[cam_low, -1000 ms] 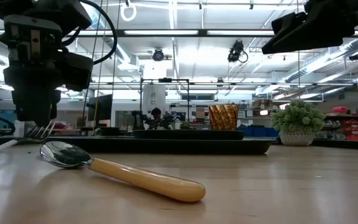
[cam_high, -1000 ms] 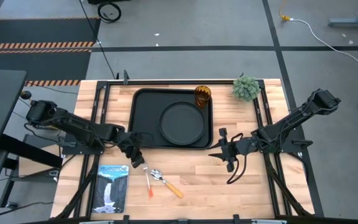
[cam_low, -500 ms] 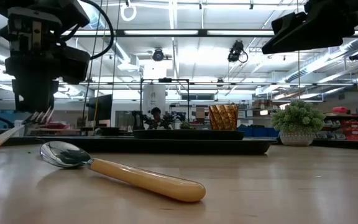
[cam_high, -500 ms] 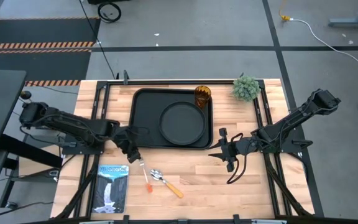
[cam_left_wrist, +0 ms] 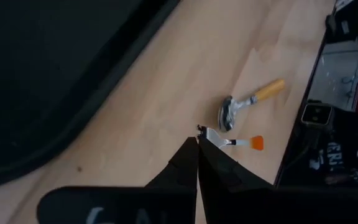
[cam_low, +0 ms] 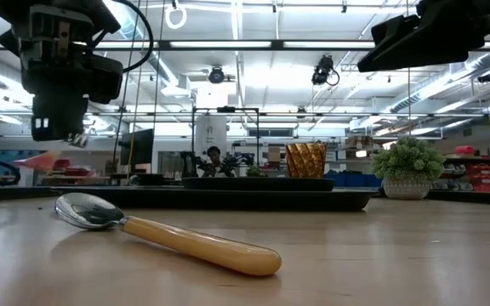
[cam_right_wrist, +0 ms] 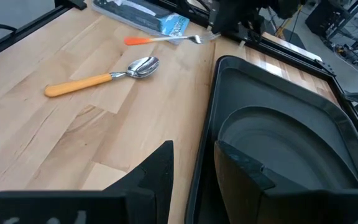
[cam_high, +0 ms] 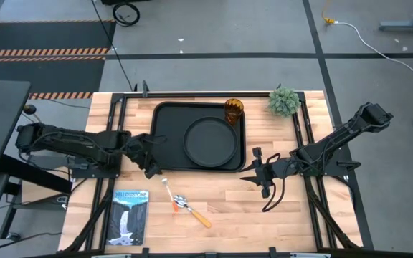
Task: Pick and place plate/cup/fork/spoon on tray
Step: Put the orange fork on the black serving tray
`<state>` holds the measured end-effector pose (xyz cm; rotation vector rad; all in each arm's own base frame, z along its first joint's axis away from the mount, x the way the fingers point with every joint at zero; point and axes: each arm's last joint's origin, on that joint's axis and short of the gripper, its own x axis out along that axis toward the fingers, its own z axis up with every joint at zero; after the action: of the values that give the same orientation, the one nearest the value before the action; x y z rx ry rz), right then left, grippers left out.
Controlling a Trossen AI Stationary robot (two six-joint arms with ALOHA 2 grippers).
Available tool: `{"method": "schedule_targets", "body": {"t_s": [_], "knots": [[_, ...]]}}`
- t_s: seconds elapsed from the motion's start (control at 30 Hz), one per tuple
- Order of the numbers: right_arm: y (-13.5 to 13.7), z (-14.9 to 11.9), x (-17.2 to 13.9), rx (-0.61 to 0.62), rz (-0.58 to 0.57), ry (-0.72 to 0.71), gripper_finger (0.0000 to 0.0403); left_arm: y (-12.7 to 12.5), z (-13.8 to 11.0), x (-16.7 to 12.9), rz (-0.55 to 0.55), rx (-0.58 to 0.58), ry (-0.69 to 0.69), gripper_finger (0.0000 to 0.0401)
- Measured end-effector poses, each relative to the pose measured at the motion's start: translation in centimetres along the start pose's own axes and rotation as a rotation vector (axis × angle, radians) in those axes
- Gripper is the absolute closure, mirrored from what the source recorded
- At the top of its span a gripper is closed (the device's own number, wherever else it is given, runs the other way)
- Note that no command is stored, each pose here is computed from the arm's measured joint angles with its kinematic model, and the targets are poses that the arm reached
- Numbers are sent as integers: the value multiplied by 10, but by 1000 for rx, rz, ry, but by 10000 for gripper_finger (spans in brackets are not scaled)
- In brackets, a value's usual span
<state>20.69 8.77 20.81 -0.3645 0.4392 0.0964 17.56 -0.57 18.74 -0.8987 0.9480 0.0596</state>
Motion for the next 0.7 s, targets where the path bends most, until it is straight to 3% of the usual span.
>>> {"method": "schedule_targets", "body": {"t_s": [0.47, 0.7], "knots": [[0, 1, 0, -1, -2, -14, 280, 20, 40, -29, 44, 49, -154, 395], [0, 3, 0, 8, -4, -26, 280, 25, 67, -49, 128, 73, -144, 395]]}}
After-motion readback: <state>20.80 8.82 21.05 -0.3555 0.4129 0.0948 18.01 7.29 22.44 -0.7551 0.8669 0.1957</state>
